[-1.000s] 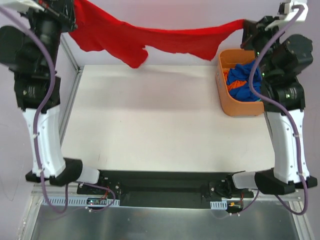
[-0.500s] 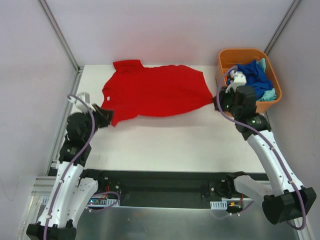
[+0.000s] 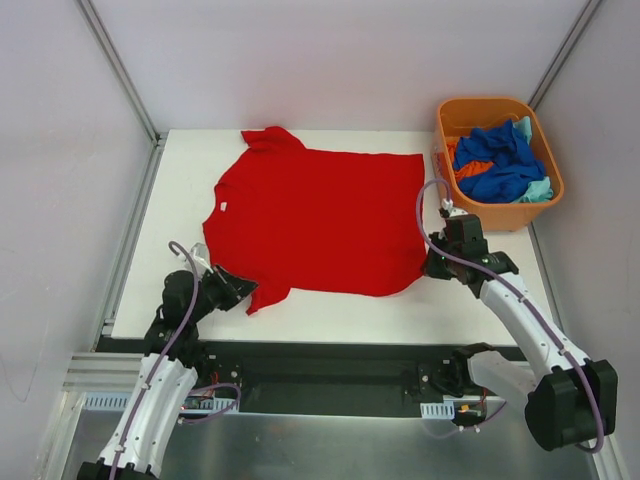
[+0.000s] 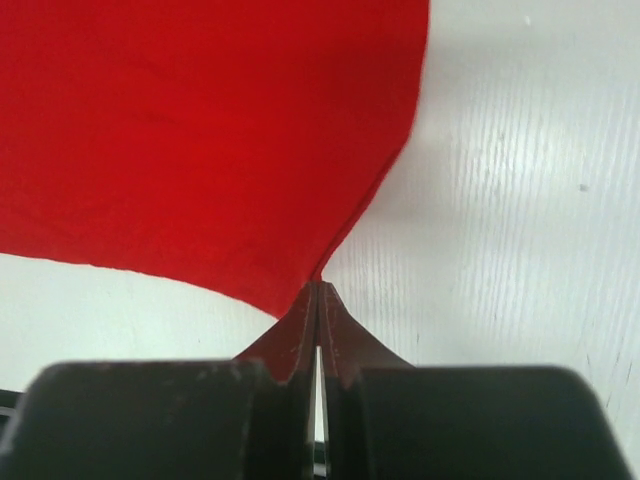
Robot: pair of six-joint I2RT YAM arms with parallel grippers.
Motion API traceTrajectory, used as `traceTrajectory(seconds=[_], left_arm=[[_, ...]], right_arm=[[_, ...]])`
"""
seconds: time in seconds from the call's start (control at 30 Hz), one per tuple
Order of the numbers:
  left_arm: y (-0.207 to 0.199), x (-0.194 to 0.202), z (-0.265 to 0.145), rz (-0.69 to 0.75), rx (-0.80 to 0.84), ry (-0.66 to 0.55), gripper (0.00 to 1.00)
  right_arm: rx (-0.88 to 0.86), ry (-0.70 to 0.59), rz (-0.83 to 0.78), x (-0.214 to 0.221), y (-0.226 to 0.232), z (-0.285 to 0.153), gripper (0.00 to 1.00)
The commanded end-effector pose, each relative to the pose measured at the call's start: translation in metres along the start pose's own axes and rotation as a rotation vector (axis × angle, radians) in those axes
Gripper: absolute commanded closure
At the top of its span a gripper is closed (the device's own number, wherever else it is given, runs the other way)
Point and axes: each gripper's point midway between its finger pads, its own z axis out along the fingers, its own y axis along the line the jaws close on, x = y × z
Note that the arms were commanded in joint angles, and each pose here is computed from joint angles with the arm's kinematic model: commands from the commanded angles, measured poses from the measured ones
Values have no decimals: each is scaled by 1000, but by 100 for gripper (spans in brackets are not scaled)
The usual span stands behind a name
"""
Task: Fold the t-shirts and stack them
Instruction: Flatten out the tshirt
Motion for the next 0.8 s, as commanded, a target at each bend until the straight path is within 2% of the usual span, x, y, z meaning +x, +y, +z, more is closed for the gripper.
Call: traceTrajectory(seconds=[0.0,0.17,0.2,0.27,0.33,0.4,0.53,0.77], left_arm=[[-16,10,-7,-62,66,54,100],[-40,-2,-36,-49,52,4,100],[-54,-13,-49,-33,67,-49,100],[-44,-6,-63,-58,-17,-42,100],[-43,-11,-79,-40,-62,-91,100],[-34,-2,-88,-55,-109,-75,100],[-27,13,-84,-106,-98,-31,100],[-27,4,-89,-77,-106,-86,100]], right_arm=[[88,44,70,23,-17,-14,99],[132,42,77,32,-27,-50,99],[127,31,79,32,-26,-58,99],[145,58,86,39,-29,-72,99],[161,56,91,42,-32,-81,100],[180,69,102,49,-36,-88,99],[181,118,117,65,-38,-87,99],[218,119,132,70,-45,-85,99]])
